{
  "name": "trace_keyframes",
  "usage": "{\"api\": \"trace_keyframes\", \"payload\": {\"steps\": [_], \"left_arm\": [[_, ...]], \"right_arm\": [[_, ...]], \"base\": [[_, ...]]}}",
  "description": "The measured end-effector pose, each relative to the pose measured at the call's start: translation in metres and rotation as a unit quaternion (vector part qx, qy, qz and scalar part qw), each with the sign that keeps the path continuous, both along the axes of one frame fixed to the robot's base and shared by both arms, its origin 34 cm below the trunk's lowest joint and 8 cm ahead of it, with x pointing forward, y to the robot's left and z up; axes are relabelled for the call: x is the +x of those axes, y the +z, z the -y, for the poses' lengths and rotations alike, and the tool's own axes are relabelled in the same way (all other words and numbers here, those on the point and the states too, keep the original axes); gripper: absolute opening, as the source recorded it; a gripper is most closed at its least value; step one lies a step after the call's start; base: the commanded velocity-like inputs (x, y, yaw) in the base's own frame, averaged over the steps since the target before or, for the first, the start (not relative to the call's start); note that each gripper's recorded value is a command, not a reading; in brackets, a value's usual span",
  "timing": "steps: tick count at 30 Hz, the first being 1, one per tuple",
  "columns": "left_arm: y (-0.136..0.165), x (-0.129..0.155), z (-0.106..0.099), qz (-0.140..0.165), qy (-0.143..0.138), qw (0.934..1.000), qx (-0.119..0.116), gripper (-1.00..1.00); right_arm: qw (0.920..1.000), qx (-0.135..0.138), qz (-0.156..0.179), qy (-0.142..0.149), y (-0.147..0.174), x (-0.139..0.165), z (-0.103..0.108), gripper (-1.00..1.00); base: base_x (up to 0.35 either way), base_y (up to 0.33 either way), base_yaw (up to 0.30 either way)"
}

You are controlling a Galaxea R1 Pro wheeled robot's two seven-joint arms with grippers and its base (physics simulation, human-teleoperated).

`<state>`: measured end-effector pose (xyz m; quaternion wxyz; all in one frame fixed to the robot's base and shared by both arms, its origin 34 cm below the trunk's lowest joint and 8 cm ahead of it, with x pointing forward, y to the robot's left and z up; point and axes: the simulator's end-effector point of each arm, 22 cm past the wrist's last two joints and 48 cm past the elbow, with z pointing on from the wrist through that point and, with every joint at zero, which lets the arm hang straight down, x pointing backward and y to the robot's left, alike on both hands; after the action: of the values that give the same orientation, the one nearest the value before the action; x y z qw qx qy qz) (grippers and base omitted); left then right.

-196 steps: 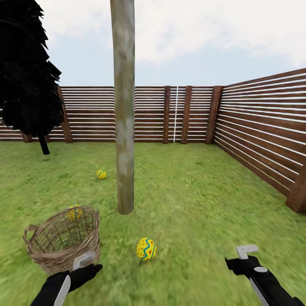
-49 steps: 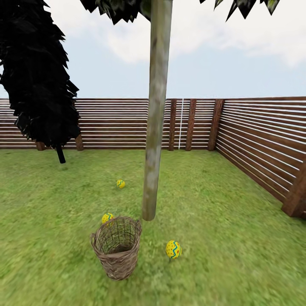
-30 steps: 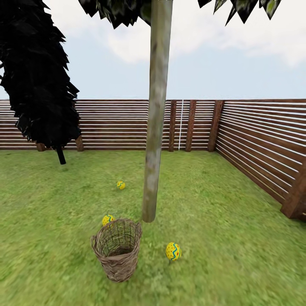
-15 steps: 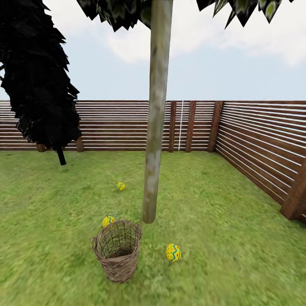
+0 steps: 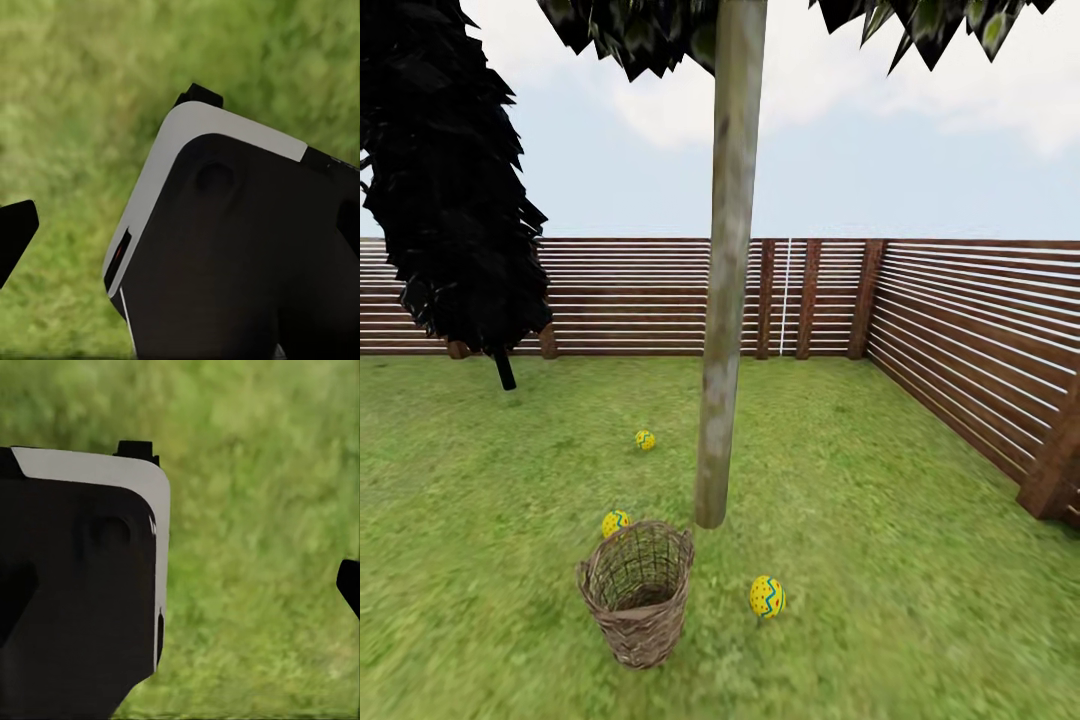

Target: Take the three Easter eggs out of the wicker basket on the lawn in the garden, then place them on the lawn next to a single tree (choose any tree) so that all three eggs are next to the same tree and none are left in the basket.

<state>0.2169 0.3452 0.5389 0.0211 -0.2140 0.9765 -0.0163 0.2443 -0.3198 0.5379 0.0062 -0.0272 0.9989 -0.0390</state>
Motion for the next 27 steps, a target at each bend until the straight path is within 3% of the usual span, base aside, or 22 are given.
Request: {"api": "trace_keyframes", "payload": {"steps": [6, 10, 15, 21, 27], "left_arm": [[0.005, -0.035, 0.004, -0.015, -0.001, 0.9999, -0.001, 1.0], [0.009, -0.048, 0.004, -0.015, -0.001, 0.9999, 0.003, 1.0], [0.014, -0.054, 0.015, -0.017, -0.001, 0.9999, -0.004, 1.0], [0.019, -0.082, 0.033, -0.033, 0.0, 0.9994, -0.013, 1.0], [0.026, -0.087, 0.039, -0.036, 0.001, 0.9992, -0.017, 1.0]], "right_arm": [[1.0, 0.001, -0.008, 0.002, 0.003, -0.04, -0.001, 1.0], [0.9999, 0.002, -0.011, 0.003, 0.007, -0.05, -0.001, 1.0], [0.9998, 0.002, -0.019, 0.003, 0.013, -0.064, -0.003, 1.0], [0.9997, 0.001, -0.026, 0.004, 0.019, -0.086, -0.002, 1.0], [0.9996, 0.001, -0.026, 0.005, 0.026, -0.095, -0.003, 1.0]], "base": [[0.0, 0.0, 0.0], [0.0, 0.0, 0.0], [0.0, 0.0, 0.0], [0.0, 0.0, 0.0], [0.0, 0.0, 0.0]]}}
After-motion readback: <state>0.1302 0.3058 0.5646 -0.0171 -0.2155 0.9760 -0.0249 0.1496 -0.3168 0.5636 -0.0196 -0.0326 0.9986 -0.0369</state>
